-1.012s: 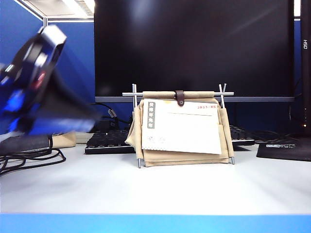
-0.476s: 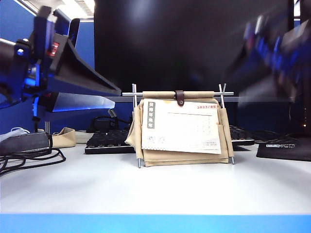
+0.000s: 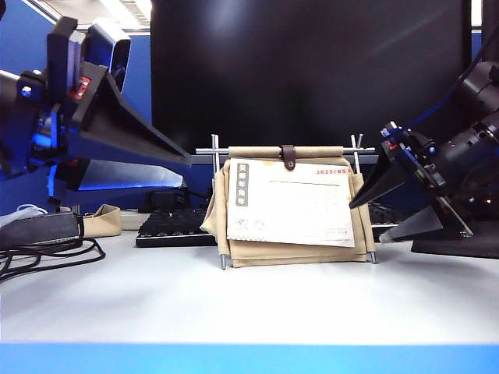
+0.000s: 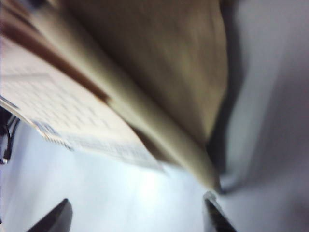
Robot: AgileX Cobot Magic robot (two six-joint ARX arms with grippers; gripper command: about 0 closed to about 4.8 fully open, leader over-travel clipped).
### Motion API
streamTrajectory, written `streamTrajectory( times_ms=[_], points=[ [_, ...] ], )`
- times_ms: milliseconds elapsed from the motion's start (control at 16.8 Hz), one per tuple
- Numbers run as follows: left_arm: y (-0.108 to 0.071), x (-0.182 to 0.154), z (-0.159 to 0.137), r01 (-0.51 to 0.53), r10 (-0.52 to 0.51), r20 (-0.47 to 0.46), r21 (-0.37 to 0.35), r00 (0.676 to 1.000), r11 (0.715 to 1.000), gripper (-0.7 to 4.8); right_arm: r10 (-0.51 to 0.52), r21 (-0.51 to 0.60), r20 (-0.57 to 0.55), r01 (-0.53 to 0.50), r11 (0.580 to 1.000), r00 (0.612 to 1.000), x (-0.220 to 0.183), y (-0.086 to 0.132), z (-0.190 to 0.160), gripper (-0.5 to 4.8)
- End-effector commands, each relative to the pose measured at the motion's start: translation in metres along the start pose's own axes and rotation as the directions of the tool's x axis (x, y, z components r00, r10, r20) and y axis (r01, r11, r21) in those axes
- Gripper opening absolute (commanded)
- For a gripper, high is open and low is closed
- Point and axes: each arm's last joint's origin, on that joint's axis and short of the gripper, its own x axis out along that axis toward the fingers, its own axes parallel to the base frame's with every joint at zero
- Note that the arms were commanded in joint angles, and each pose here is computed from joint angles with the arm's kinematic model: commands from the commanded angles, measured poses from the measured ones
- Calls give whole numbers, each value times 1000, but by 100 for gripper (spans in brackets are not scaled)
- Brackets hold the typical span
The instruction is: Turn one page of the calendar.
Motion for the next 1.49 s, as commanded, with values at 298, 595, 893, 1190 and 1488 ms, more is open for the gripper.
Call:
streamTrajectory(
  times_ms=[298,595,893,1190,1488],
  points=[
    [0,0,2,-6,6,12,13,1000,1000,154,30,-68,66,-26,997,997,1,3,10,346],
    [0,0,2,-6,6,9,10,1000,1000,154,82,-42,-16,-82,996,997,23,1,-1,346],
    [0,0,1,-8,8,-3,-4,1000,1000,154,100,-66,-40,-102,993,994,34,8,-6,346],
    [0,0,0,-10,10,-8,-8,1000,1000,154,162,-14,-66,-163,987,985,35,10,-7,346],
    [0,0,0,-11,11,-8,-6,1000,1000,154,179,-29,-59,-181,983,982,35,12,-5,346]
  ],
)
